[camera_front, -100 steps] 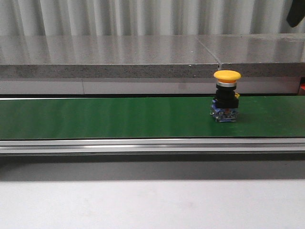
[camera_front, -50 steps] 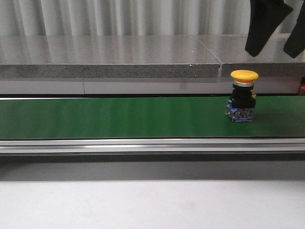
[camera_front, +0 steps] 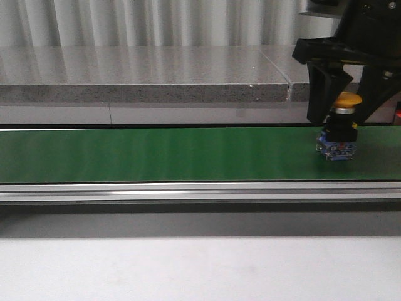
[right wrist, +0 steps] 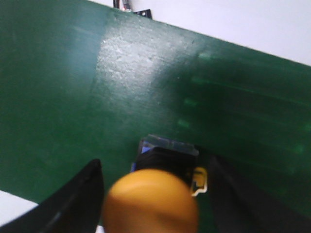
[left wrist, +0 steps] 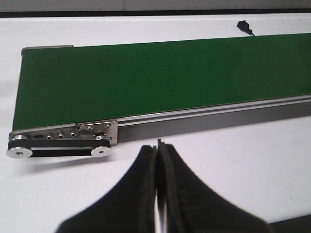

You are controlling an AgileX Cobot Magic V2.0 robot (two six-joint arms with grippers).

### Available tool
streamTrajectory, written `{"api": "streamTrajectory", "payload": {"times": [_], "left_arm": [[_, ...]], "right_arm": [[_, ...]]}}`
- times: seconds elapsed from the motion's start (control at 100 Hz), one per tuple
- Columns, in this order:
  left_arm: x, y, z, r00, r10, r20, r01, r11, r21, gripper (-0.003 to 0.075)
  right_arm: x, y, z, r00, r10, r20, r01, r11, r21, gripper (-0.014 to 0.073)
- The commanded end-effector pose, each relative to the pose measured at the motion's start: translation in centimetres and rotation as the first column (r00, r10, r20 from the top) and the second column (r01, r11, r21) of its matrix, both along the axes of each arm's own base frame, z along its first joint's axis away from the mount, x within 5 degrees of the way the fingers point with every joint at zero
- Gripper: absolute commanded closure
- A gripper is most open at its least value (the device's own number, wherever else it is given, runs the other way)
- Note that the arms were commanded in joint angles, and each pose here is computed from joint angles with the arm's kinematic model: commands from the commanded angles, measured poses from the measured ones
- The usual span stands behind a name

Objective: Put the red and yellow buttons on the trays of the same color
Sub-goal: 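Lower the right gripper onto the yellow button on the belt and grasp, then carry the yellow button into the yellow tray and open the right gripper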

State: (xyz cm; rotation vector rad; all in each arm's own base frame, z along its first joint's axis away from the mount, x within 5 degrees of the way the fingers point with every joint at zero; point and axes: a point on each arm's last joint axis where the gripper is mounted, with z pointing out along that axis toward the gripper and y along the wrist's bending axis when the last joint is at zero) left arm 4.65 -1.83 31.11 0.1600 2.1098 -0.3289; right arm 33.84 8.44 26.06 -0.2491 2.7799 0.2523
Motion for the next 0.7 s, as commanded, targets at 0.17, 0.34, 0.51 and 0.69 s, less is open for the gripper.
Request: {"api": "streamTrajectory", "payload": {"times": [0.17, 0.34, 0.51, 0.69], "left_arm": [[0.3, -0.2, 1.3, 0.997, -0.005, 0.079, 0.007, 0.999, -0.033, 0.074], [0.3, -0.2, 1.3, 0.997, -0.005, 0.079, 0.007, 0.999, -0.033, 0.074], [0.3, -0.2, 1.3, 0.997, -0.005, 0.079, 0.007, 0.999, -0.033, 0.074], [0.3, -0.2, 1.3, 0.997, -0.005, 0.079, 0.007, 0.999, -0.033, 0.074]], "right_arm": [[-0.1, -0.2, 2.1, 0.996, 0.001, 0.088, -0.003, 1.0, 0.017, 0.0341], [-0.7, -0.3, 3.1, 0.994, 0.004, 0.105, -0.006, 1.0, 0.019, 0.0341], [-1.9, -1.1, 4.9, 0.991, -0.025, 0.131, 0.026, 1.0, -0.006, 0.0341], [-3.5, -3.9, 7.3, 0.977, -0.128, 0.169, 0.133, 0.991, -0.019, 0.0341]]}}
